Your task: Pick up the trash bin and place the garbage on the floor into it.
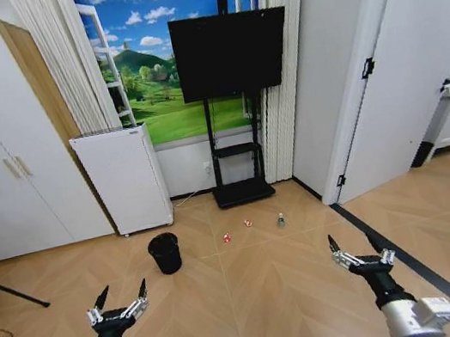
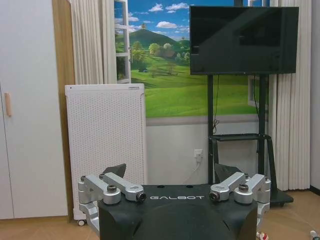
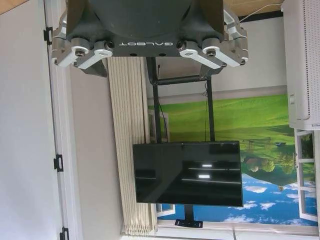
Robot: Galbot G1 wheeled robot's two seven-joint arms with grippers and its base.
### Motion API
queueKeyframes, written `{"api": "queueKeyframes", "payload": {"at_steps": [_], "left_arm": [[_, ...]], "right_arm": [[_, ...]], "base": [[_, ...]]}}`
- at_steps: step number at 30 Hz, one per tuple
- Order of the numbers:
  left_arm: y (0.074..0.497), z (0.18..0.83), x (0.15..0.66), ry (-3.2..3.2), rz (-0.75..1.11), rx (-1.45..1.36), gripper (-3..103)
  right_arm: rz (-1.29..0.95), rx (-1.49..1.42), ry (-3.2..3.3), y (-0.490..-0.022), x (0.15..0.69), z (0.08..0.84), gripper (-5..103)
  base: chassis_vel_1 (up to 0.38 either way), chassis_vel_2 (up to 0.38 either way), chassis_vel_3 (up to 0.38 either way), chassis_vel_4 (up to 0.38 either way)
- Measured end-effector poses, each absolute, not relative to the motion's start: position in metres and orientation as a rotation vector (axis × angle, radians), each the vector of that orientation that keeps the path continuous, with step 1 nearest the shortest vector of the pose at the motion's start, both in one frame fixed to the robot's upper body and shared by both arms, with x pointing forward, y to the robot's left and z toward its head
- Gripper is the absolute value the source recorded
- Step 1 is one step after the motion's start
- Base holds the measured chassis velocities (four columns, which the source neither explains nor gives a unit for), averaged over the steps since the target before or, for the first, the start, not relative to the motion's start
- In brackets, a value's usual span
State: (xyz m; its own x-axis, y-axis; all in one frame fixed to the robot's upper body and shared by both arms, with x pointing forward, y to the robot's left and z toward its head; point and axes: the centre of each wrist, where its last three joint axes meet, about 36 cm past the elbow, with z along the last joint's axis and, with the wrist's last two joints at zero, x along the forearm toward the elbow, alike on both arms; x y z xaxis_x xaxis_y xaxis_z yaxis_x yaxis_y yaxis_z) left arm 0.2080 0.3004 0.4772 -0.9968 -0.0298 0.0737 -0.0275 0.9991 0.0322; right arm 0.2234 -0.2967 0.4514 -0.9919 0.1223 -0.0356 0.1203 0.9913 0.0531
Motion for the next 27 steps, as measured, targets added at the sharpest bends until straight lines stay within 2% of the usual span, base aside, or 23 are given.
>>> {"api": "queueKeyframes", "payload": {"at_steps": [27], "left_arm": [[0.299,0.4772,0.207,-3.062,-0.04,0.056,97]], "right_arm": [[0.087,0.201,3.106,-0.2963,0.2244,0.4474,100]], "base": [[0.0,0.0,0.0,0.0]]}}
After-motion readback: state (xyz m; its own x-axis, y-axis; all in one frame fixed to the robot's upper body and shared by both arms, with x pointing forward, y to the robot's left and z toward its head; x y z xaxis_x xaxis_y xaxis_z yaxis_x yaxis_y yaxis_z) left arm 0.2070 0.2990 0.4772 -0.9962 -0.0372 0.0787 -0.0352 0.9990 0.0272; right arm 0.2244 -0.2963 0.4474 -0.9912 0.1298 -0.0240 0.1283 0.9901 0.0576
